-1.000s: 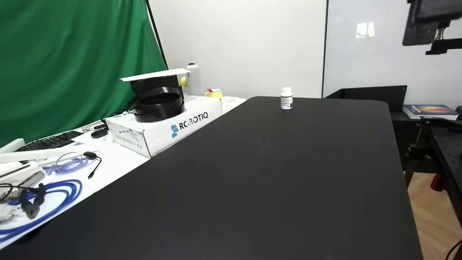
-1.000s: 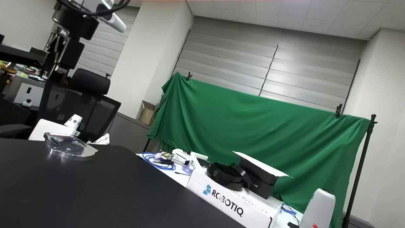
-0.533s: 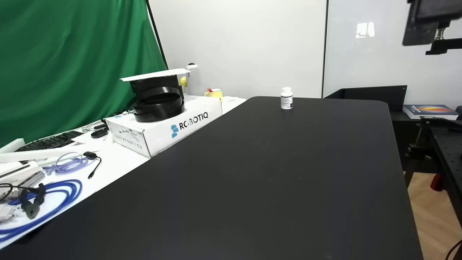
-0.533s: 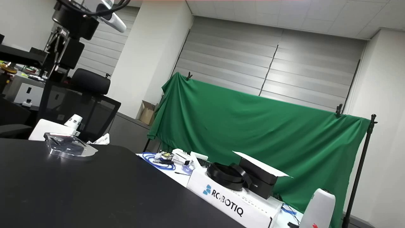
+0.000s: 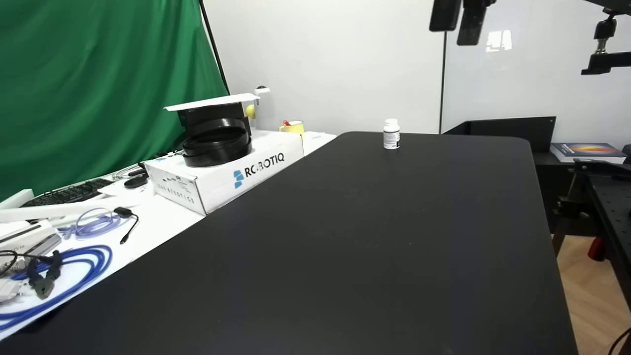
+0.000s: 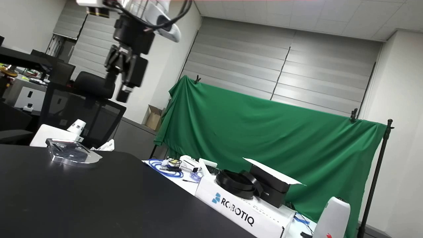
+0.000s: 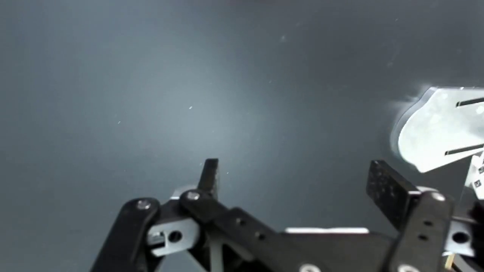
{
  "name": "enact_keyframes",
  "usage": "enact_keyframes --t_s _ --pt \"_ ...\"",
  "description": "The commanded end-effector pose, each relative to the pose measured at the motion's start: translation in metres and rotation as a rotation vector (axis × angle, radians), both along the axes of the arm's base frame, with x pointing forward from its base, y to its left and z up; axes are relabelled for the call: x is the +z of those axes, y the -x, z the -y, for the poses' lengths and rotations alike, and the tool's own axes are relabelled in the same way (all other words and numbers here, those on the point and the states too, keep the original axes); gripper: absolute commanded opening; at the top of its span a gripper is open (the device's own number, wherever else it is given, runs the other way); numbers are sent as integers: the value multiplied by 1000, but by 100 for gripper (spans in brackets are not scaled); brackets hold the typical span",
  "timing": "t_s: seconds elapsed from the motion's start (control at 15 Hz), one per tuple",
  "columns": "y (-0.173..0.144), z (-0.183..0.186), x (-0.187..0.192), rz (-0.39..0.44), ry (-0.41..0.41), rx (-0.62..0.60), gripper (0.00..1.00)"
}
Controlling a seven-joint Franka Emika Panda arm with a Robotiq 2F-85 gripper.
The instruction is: Move the bottle to the left
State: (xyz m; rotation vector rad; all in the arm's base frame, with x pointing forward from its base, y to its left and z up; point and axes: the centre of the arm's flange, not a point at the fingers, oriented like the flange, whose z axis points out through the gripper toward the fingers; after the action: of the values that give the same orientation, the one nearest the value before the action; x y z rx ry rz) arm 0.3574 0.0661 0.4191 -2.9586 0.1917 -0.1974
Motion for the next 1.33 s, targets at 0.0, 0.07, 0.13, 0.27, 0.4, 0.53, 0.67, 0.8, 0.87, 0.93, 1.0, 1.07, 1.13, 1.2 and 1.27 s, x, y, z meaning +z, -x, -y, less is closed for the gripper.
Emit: enact_keyframes --t_s 0.0,0.07,0.13,0.27,0.4,0.53,0.67,0.8,0.87,0.93,1.0,1.07,1.13,1.2,1.27 --pt "-70 62 15 27 5 -26 100" --pt "-86 82 18 32 3 -36 100" --pt "-100 98 20 39 2 -47 100" --pt "-126 129 23 38 -4 -82 100" --pt "-148 157 25 39 7 -117 100" --pt "-166 184 28 41 22 -159 100" --pt "-180 211 33 46 33 -199 100" --pt "-189 243 39 55 50 -246 100" --pt "-192 258 43 60 59 -269 100" --pt "-194 276 47 66 71 -293 100" --pt "-194 296 51 73 79 -318 100" --pt "-194 313 55 81 87 -346 100" --pt "-193 332 57 89 91 -371 100" --pt "-192 350 60 94 95 -395 100" --pt "-191 370 60 101 97 -418 100"
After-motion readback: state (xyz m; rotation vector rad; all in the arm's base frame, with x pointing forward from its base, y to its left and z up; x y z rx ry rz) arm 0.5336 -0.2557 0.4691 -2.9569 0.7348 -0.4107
